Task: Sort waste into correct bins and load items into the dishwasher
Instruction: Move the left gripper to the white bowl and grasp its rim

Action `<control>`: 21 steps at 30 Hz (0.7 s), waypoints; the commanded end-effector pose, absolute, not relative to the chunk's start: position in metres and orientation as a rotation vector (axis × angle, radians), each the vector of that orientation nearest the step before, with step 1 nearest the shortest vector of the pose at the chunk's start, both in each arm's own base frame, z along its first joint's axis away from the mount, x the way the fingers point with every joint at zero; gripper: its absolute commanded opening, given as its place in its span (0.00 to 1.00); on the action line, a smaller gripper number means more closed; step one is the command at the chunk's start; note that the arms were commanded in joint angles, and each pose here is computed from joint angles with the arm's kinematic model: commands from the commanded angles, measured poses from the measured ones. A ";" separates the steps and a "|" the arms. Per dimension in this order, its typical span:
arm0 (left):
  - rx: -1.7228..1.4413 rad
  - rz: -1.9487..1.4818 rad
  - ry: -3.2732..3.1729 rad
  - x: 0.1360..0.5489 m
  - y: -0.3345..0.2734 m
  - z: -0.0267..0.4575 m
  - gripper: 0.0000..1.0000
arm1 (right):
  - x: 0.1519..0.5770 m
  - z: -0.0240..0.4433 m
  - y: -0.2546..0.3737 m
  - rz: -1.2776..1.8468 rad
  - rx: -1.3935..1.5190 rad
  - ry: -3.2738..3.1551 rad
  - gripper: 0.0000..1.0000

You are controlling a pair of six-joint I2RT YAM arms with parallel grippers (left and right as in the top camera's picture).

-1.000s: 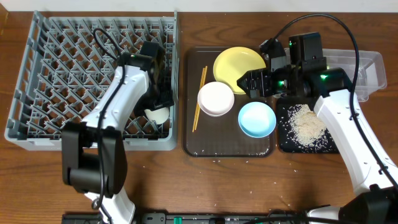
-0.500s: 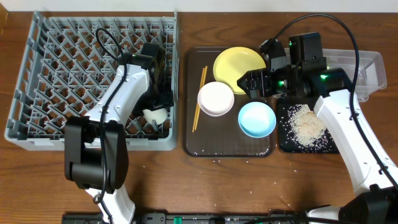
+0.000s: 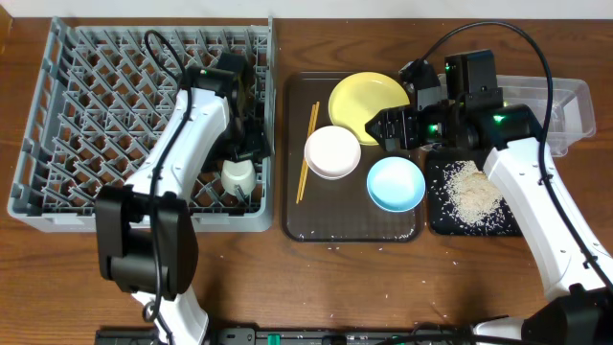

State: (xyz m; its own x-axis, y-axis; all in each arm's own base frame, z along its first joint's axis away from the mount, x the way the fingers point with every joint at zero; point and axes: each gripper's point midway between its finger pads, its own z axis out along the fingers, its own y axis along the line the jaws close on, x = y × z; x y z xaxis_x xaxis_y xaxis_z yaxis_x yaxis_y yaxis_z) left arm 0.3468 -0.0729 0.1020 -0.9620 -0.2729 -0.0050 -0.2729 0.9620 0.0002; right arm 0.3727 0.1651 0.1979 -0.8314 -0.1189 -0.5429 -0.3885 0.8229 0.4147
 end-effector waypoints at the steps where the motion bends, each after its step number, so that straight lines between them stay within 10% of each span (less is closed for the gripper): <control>1: -0.308 -0.122 2.971 0.356 -0.091 0.155 0.88 | 0.372 0.204 0.166 0.705 -0.399 2.473 0.89; 21: 0.224 -0.271 2.847 0.392 -0.212 0.112 0.91 | 0.383 0.191 0.112 0.561 -0.073 2.573 0.89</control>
